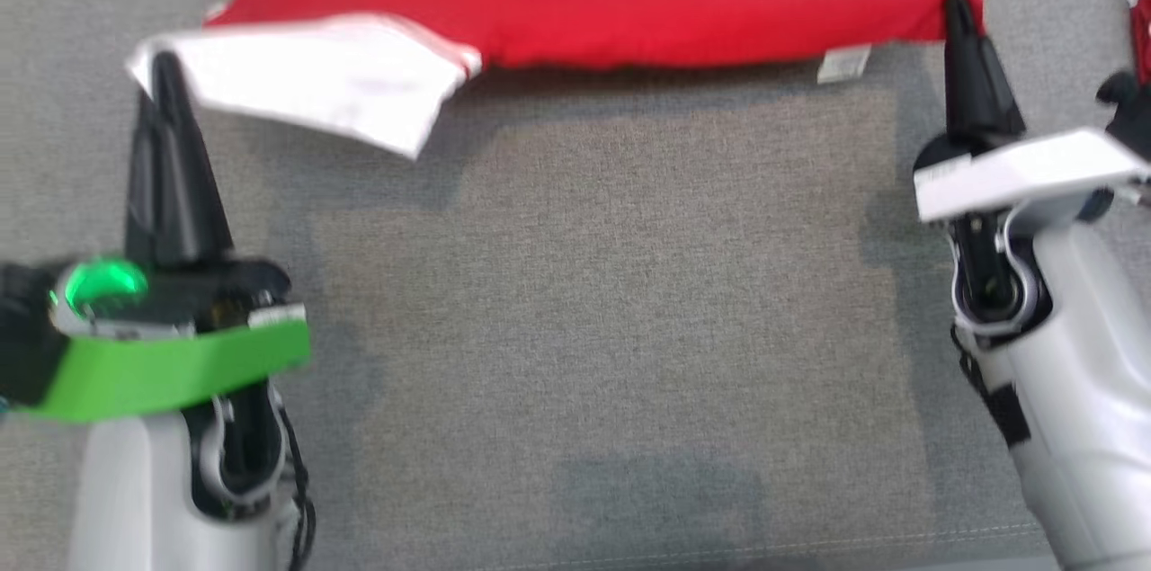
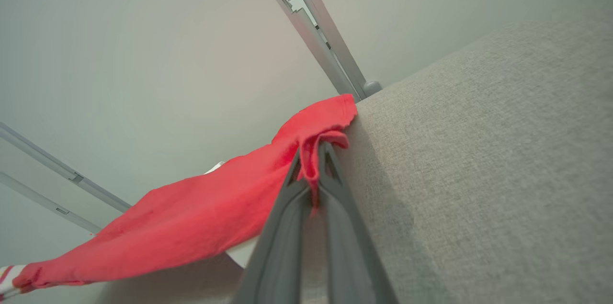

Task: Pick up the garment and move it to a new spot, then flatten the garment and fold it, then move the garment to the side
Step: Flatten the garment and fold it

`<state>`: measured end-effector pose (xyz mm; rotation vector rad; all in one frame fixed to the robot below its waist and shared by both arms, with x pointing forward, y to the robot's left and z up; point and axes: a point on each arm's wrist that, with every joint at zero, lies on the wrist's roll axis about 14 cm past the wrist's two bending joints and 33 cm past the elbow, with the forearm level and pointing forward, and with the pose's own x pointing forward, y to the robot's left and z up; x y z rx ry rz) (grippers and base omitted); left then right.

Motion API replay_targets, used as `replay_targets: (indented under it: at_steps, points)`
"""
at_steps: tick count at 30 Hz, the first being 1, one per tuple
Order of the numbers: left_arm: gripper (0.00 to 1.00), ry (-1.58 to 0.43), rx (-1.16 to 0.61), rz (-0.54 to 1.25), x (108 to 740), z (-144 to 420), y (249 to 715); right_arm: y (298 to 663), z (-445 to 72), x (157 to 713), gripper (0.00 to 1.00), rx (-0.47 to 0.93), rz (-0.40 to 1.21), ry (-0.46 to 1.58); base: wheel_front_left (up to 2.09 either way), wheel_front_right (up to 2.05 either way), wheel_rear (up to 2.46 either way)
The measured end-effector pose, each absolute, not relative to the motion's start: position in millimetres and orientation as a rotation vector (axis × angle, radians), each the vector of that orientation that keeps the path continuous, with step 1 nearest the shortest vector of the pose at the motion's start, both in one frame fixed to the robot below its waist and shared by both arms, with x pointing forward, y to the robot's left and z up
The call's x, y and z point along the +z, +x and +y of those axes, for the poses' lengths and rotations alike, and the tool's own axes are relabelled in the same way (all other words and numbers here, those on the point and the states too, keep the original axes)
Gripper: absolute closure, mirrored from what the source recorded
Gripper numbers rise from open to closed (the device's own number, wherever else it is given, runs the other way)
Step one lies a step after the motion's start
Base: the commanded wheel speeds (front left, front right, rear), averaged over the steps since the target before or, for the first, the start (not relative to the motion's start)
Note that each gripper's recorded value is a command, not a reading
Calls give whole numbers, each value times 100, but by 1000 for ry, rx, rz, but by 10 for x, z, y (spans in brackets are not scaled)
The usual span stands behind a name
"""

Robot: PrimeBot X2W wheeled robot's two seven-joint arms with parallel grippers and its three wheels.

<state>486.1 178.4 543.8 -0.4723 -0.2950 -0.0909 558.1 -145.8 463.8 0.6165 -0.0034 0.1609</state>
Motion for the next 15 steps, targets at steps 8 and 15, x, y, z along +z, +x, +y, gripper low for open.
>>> replay_targets:
  at_steps: [8,15]
  points:
    - [100,-529,-4,-101,4927,1822,4264,5071,-1625,4606,100,86,8,613,0,0,0]
    - [100,-560,7,-31,4803,1752,3854,4614,-1618,4587,100,51,26,616,0,0,0]
